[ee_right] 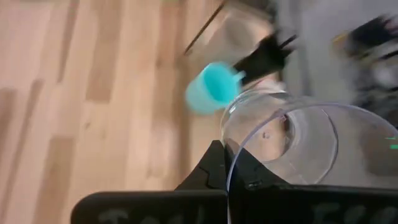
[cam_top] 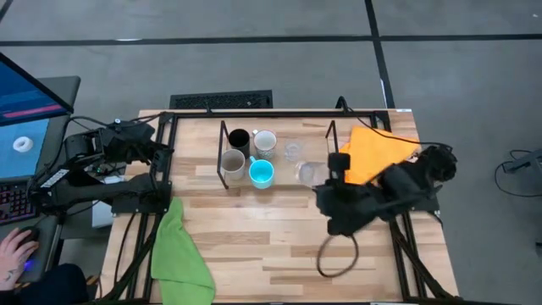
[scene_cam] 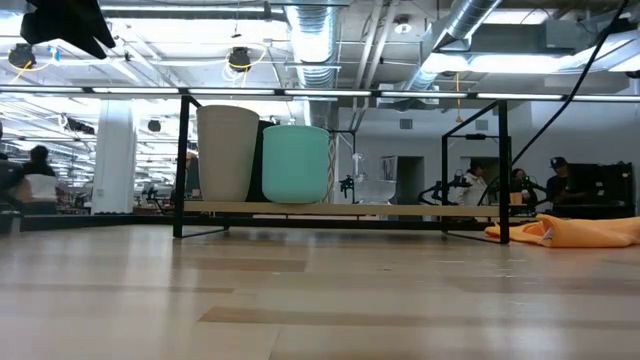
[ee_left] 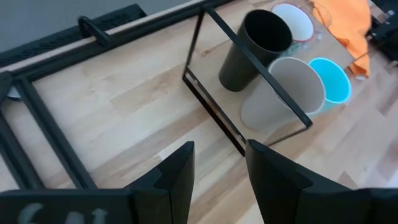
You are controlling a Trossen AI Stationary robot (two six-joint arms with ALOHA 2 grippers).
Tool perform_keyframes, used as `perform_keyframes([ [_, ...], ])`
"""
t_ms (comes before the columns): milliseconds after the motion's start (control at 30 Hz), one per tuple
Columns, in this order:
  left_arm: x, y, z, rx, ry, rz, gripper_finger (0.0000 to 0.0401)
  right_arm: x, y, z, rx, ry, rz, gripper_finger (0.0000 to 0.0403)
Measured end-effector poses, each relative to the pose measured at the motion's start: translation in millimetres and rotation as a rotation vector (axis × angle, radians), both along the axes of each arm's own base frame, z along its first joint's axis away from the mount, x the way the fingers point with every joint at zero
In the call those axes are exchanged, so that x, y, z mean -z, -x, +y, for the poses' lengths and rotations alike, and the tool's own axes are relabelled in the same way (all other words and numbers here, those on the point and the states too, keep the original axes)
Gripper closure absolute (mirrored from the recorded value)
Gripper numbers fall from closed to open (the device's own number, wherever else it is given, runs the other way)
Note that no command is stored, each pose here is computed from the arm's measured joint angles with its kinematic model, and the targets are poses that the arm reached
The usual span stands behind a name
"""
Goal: Stack small to large cups/mugs on shelf
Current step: Align the transparent mug with the other transparent mug
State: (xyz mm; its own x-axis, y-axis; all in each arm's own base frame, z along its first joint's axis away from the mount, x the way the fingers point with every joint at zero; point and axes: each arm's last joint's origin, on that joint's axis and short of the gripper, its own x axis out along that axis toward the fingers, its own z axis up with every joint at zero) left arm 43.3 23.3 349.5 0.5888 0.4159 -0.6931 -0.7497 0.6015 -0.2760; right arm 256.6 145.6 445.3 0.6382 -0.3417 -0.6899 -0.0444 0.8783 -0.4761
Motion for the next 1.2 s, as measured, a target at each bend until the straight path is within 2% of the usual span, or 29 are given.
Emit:
perform_keyframes([
  [233,-0.2,0.6,0.9,-0.032,-0.021,0.008,0.0266,30.7,-25.5,-27.4,-0.008,-0.193,0.232,0.0397],
  [367,-0.1,0.5,1.0,-0.031,-0.021,0.008,0.0266,50.3,-44.7,-44.4,0.027,-0.313,0.262,0.0397],
  [533,-0.1,0.6,1.0,-0.032,-0.022,0.009,0.0266,88.3,-67.1,-71.0,0.138,-0.405,0.282,0.0396],
  [867,-0.1,0.6,1.0,-0.032,-0.023,0.009,0.0266,158.2,-84.1,-126.6,0.329,-0.491,0.303,0.0396],
  [1067,-0.1,0.6,1.0,-0.032,-0.024,0.01,0.0266,181.0,-88.4,-145.1,0.369,-0.51,0.254,0.0398],
  [1200,-0.2,0.6,1.0,-0.032,-0.024,0.009,0.0266,186.7,-87.3,-153.7,0.391,-0.523,0.258,0.0399],
])
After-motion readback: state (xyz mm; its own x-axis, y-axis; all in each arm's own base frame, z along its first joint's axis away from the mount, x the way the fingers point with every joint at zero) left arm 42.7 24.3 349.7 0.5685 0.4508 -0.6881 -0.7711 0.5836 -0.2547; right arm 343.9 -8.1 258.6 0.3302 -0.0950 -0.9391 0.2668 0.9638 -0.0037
